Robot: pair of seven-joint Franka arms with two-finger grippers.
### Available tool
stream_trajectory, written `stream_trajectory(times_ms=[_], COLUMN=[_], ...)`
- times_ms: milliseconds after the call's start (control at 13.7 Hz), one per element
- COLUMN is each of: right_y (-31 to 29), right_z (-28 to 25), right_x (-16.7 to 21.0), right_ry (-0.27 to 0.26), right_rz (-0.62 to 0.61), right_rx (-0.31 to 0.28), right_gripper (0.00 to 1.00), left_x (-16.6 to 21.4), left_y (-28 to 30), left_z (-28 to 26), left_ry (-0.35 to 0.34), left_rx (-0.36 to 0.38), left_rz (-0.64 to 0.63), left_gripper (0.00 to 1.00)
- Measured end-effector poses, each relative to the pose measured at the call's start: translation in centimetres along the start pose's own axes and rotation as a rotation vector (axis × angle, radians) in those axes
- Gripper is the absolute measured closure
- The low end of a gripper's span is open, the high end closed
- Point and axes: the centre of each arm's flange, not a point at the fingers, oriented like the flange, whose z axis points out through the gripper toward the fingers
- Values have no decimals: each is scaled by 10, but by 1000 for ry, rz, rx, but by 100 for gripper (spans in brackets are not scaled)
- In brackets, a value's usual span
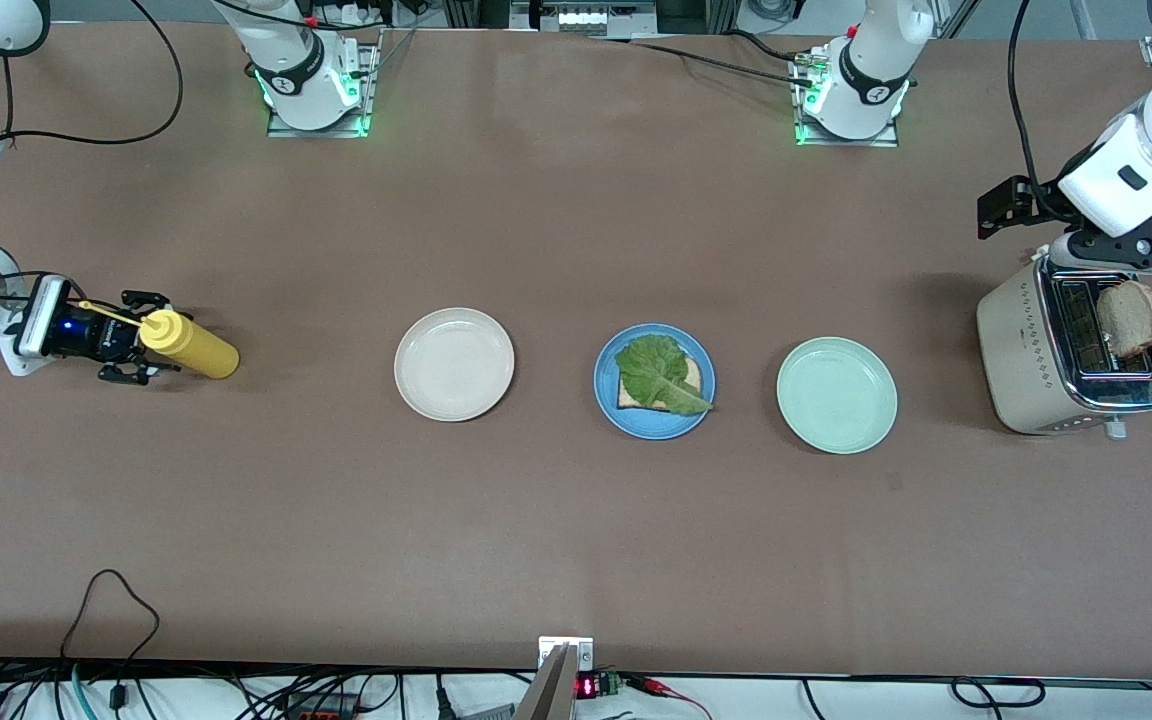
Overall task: Make sandwich in blue plate with both arms
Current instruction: 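Grasp the yellow squeeze bottle with the right gripper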
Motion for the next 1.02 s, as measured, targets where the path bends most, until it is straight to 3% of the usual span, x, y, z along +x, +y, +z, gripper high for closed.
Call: stream_trajectory(times_ms=[73, 366, 512, 804, 1024], right_y=[1, 10, 30, 73, 97], right_z=[1, 5, 24, 88, 160], right_x=[0, 8, 37, 105, 135], right_ry=[-2, -19, -71, -312, -475], right_rz=[-1, -17, 6, 17, 14], right_rx=[0, 11, 53, 110, 133], right_gripper=[37, 43, 43, 43, 43], left_x=[0, 0, 0, -1, -1], left_y=[0, 0, 0, -1, -2], left_z=[0, 0, 0, 1, 1], left_ry=[0, 0, 0, -11, -12], left_rx=[0, 0, 0, -1, -1], left_rz=[0, 0, -1, -1, -3], left_gripper=[0, 0, 0, 0, 0])
